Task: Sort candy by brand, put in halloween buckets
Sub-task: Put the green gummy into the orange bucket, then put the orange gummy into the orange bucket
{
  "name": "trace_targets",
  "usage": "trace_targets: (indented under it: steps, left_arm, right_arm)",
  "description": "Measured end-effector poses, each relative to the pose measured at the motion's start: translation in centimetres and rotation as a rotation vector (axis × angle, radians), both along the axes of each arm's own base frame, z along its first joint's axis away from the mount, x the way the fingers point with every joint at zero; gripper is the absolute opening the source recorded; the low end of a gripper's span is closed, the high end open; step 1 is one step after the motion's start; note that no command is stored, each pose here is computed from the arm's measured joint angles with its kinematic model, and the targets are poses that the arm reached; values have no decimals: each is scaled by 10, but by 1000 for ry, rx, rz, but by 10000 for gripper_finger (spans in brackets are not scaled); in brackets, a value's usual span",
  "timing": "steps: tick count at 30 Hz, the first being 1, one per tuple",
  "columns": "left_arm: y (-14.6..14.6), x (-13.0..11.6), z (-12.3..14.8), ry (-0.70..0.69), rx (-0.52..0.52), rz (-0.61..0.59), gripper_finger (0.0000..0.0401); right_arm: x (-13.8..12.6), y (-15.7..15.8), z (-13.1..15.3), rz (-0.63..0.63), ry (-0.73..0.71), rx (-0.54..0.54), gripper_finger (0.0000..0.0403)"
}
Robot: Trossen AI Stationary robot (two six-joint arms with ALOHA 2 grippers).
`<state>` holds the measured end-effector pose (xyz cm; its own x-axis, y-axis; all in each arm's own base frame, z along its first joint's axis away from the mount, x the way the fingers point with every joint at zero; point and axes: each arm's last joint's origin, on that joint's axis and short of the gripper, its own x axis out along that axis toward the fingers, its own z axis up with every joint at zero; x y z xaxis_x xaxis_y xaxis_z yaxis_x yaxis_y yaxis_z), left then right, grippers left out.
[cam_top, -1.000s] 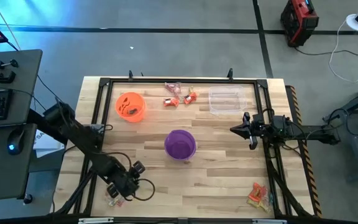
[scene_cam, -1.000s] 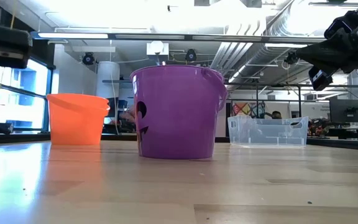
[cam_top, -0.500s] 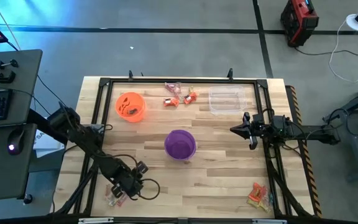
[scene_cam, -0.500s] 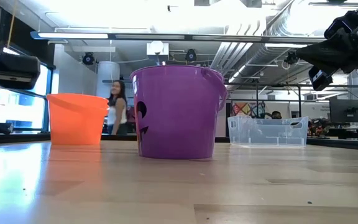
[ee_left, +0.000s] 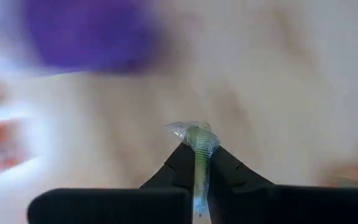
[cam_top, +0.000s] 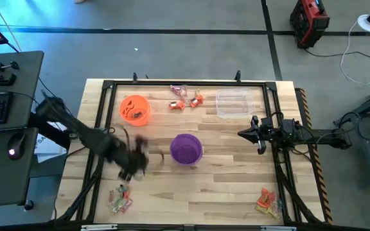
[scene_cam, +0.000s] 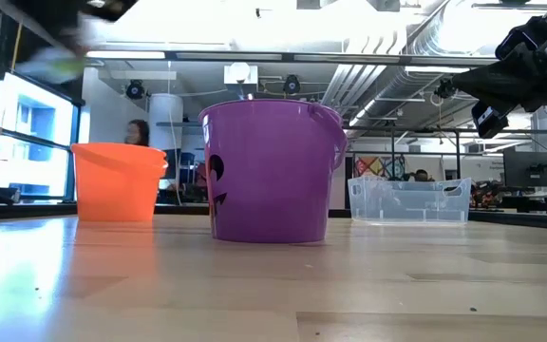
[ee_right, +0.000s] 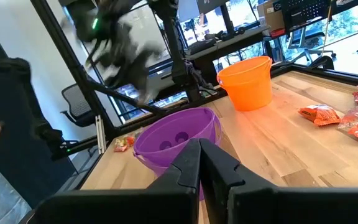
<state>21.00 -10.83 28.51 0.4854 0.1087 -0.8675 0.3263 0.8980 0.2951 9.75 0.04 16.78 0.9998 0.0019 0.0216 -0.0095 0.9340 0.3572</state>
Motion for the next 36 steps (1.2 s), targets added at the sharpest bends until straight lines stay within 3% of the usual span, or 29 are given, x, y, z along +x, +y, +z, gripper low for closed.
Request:
trace_targets:
  steps: [3,6,9,14,28,32,36]
  left_arm:
    - [42,-13,23,-141,87,235,5]
    - [82,-28,26,-180,103,446,2]
    - [114,-38,15,-169,83,621,2]
    - [150,-46,-22,-24,48,833,8]
    - [181,-35,-28,38,-24,992,161]
    - [180,-33,-14,1,-217,1020,181]
    - [164,-24,5,-87,-464,928,183]
  right_arm:
    - [0,0,0,0,0,0,0]
    - [0,0,0,0,0,0,0]
    - [0,0,0,0,0,0,0]
    - [0,0,0,0,0,0,0]
    - [0,0,0,0,0,0,0]
    - [0,0,0,0,0,0,0]
    - [0,0,0,0,0,0,0]
